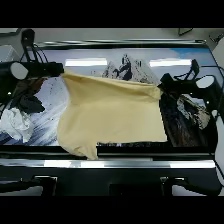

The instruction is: Fold the clothes and pants, and hang the long-sleeved shirts on hangers.

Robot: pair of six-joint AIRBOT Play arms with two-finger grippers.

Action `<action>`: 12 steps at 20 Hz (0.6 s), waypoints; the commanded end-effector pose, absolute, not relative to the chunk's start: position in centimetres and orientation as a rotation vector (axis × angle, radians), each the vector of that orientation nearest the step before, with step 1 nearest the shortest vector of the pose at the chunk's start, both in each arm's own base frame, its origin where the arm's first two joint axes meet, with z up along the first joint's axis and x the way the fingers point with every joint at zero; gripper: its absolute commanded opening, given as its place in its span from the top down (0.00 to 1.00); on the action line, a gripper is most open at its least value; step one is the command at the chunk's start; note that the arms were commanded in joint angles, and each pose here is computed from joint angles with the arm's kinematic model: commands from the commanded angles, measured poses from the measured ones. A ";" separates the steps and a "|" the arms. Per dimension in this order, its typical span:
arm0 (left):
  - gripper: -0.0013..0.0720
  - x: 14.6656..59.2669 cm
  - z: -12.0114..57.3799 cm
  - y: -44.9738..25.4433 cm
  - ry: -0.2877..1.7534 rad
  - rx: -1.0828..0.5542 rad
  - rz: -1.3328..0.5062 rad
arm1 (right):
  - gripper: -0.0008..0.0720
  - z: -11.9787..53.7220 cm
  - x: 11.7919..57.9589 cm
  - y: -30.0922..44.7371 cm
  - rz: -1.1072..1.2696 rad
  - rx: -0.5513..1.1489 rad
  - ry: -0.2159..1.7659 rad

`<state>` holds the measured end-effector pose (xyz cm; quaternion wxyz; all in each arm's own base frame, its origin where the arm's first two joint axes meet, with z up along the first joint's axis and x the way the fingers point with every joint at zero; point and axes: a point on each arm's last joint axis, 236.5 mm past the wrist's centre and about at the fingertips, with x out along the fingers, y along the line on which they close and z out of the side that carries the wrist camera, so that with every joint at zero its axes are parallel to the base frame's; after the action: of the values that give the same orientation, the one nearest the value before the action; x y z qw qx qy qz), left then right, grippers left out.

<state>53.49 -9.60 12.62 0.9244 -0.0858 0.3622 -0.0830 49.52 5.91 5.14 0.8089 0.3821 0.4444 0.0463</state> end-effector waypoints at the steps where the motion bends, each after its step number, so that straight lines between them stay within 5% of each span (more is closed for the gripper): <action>1: 0.93 53.1 5.6 -11.2 0.936 -0.327 -0.151 | 0.93 0.8 50.6 7.7 0.100 0.868 1.005; 2: 0.85 52.5 4.6 -11.7 0.984 -0.372 -0.148 | 0.92 0.1 50.1 7.7 0.103 0.849 1.033; 3: 0.70 51.7 3.8 -11.7 1.036 -0.396 -0.141 | 0.80 0.1 49.8 7.5 0.105 0.849 1.047; 4: 0.33 50.5 3.3 -10.9 1.095 -0.385 -0.135 | 0.48 0.8 49.5 6.8 0.117 0.849 1.064; 5: 0.06 48.8 2.9 -9.2 1.170 -0.339 -0.144 | 0.27 1.9 48.9 5.4 0.149 0.795 1.083; 8: 0.08 41.4 1.6 -1.3 1.468 -0.321 -0.129 | 0.21 3.2 43.3 -4.1 0.047 0.645 1.250; 10: 0.09 36.4 0.3 2.5 1.618 -0.468 -0.097 | 0.22 1.7 37.6 -8.8 -0.097 0.656 1.410; 11: 0.14 34.5 -0.8 3.1 1.642 -0.575 -0.102 | 0.22 0.8 35.1 -9.2 -0.118 0.666 1.485; 12: 0.32 33.1 -2.0 2.9 1.633 -0.676 -0.115 | 0.22 -0.1 33.0 -8.9 -0.103 0.669 1.550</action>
<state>39.54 1.82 -0.62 0.7114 -0.2077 0.6710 -0.0231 41.08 -6.10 1.48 0.7422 0.3134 0.5922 -0.0151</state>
